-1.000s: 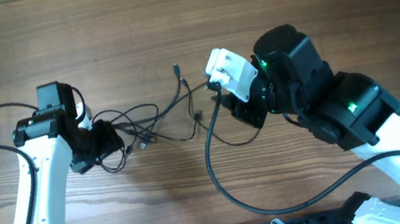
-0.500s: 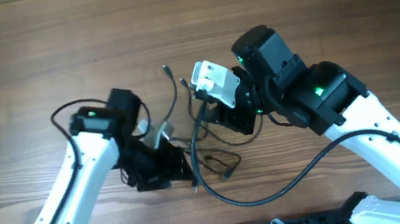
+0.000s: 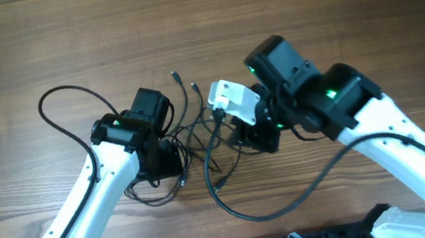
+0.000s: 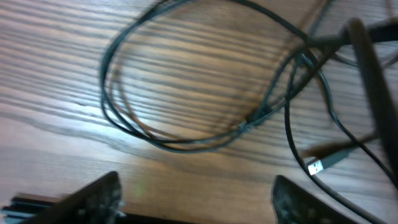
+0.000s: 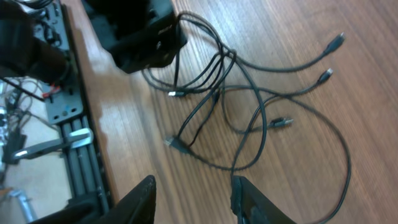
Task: Untangle cables
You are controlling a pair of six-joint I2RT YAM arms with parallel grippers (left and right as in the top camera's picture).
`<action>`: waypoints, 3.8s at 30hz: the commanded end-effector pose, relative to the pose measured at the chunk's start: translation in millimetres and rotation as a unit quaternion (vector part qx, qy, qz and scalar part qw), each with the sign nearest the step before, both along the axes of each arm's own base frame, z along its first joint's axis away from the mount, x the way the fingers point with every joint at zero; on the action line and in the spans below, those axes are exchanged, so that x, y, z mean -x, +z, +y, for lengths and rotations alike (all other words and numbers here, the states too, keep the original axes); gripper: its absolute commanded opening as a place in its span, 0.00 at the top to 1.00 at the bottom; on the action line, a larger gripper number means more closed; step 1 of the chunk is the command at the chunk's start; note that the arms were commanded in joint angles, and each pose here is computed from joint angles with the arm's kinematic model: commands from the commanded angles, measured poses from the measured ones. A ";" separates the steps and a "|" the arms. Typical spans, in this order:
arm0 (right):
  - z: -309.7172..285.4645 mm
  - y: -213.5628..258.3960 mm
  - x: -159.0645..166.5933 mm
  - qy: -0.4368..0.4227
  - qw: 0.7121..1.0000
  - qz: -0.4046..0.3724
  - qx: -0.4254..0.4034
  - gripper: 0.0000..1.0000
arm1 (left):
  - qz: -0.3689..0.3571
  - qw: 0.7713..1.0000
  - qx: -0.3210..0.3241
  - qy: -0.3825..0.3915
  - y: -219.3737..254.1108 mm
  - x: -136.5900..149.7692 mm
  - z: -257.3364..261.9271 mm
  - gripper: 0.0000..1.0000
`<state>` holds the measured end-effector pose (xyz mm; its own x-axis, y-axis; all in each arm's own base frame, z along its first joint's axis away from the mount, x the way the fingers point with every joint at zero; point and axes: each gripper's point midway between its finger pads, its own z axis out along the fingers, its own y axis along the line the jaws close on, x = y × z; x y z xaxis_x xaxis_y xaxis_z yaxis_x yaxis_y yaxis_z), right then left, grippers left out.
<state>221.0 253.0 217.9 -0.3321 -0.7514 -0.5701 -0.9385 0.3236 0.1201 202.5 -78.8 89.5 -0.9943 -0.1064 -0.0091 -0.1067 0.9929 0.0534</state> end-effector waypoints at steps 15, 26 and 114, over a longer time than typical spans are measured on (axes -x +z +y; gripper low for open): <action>44.2 -74.5 -60.0 -0.028 1.000 0.013 -0.001 0.41 | -0.008 0.955 0.295 -0.017 25.6 -25.7 -46.4 0.12; 114.7 -131.9 -45.6 0.014 0.996 0.076 -0.045 0.57 | -0.170 0.922 0.187 0.293 21.6 -83.1 152.5 0.12; -212.7 443.8 -31.7 -0.484 0.558 -0.612 -0.283 0.96 | -0.138 0.974 0.076 0.164 -130.0 -139.8 34.5 0.21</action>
